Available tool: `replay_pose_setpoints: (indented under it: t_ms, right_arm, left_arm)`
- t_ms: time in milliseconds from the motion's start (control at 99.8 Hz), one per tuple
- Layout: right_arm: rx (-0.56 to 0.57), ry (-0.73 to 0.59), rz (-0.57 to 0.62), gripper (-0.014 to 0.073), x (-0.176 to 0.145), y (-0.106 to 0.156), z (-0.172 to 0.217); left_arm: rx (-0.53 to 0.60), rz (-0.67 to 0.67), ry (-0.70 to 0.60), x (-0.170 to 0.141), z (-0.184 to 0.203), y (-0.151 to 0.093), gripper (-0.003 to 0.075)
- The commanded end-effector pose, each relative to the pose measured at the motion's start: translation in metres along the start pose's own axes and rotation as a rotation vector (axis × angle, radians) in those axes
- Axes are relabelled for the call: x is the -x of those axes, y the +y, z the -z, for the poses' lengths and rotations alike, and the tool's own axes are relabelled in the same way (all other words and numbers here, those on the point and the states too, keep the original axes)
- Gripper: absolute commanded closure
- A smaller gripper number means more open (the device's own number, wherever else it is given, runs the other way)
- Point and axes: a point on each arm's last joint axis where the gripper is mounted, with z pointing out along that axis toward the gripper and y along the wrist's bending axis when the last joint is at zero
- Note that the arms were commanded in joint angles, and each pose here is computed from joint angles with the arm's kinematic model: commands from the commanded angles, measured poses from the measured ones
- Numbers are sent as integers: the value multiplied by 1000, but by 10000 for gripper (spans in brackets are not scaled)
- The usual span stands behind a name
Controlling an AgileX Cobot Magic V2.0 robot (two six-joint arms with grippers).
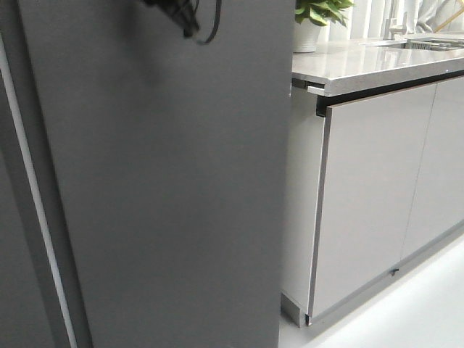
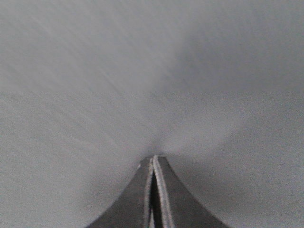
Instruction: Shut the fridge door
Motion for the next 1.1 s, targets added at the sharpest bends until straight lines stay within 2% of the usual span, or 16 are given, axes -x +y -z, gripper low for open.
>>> replay_pose_setpoints:
  t_ms: [0,180,341,521,611,731,791,881,1092]
  right_arm:
    - [102,-95,1,641,31,46,19]
    - [98,-104,-4,641,30,43,17]
    - [79,-105,-73,641,22,28,8]
    - [98,-99,-72,641,24,33,8]
    - [120,-95,-2,641,30,45,13]
    - [166,-86,140,641,45,77,29]
    - [166,-59,229,641,55,92,41]
    - [161,-48,300,641,72,109,60]
    - [135,-90,473,641,109,150,110]
  left_arm:
    - [-1,9,-48,-5,1,0,740]
    - [-1,9,-48,-5,1,0,740]
    - [-1,9,-48,-5,1,0,740]
    - [-1,9,-48,-5,1,0,740]
    - [-1,9,-48,-5,1,0,740]
    - [-1,9,-48,-5,1,0,740]
    - [-1,9,-48,-5,1,0,740]
    - [-1,9,-48,-5,1,0,740]
    - [-1,9,-48,-5,1,0,740]
